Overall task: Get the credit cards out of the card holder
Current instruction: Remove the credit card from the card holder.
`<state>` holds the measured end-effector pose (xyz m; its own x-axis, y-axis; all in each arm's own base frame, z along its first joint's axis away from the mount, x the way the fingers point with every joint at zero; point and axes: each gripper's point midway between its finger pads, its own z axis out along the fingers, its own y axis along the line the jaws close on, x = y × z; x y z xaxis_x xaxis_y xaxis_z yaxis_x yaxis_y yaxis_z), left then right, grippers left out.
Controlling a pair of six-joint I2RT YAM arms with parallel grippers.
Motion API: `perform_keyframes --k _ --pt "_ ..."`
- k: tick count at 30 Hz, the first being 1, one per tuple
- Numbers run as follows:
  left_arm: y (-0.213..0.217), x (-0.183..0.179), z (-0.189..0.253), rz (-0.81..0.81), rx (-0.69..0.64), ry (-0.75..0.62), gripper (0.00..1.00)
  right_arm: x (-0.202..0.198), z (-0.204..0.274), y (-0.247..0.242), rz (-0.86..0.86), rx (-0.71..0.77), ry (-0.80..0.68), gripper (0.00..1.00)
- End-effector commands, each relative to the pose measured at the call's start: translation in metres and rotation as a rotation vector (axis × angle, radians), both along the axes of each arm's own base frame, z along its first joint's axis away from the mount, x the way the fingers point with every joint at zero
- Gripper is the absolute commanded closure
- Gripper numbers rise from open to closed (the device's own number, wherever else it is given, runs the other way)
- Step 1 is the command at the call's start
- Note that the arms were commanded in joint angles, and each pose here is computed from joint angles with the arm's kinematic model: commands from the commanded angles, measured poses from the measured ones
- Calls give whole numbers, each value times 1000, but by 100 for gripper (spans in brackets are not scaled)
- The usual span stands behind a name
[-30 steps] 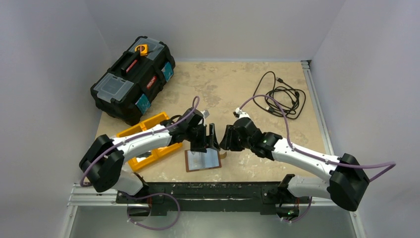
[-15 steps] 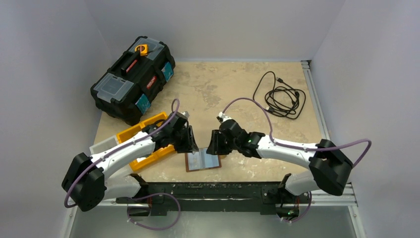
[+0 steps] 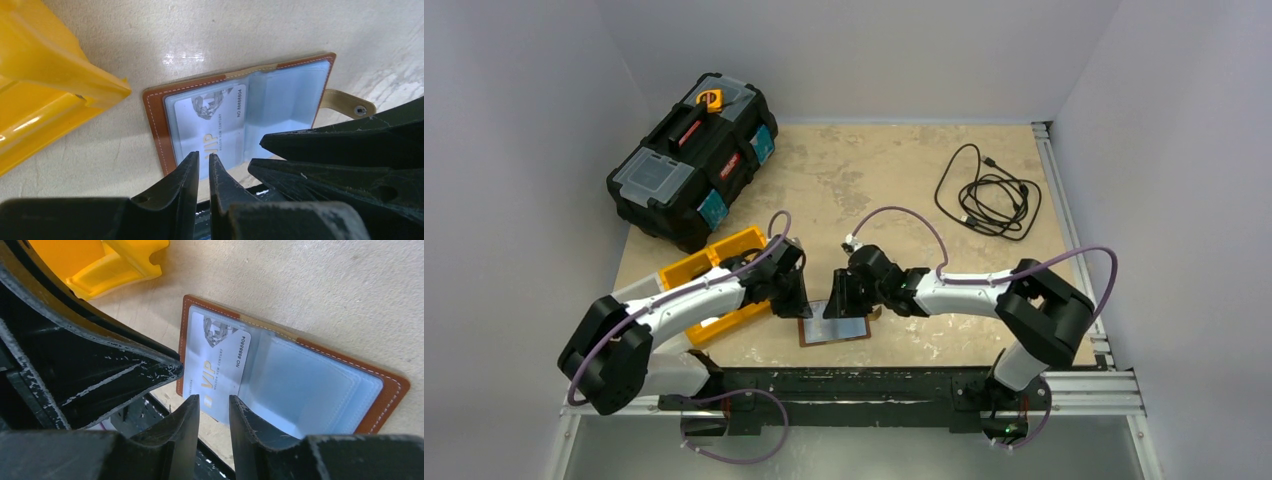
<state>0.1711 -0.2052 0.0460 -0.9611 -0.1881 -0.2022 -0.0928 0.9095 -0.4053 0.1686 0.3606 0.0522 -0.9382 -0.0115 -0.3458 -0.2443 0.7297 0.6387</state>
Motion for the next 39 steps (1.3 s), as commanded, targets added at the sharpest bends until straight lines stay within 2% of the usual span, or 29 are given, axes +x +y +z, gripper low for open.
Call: perform_keyframes --k 1,17,29,31,35,39 --pt "0 9 -6 10 8 -22 89 2 9 15 18 70 -5 72" --pt "6 7 -29 14 65 12 96 -2 -35 -6 -18 -3 52 69" --pt "-12 -1 -38 1 10 53 99 -4 -49 -8 -19 18 99 69" --pt "-8 1 -34 11 21 35 98 -4 -50 -11 -25 14 101 69" --pt "5 5 -19 27 71 -16 90 -3 -53 -18 -39 5 103 69" --pt "14 5 -11 35 101 -38 88 -2 -55 -22 -49 -1 105 69"
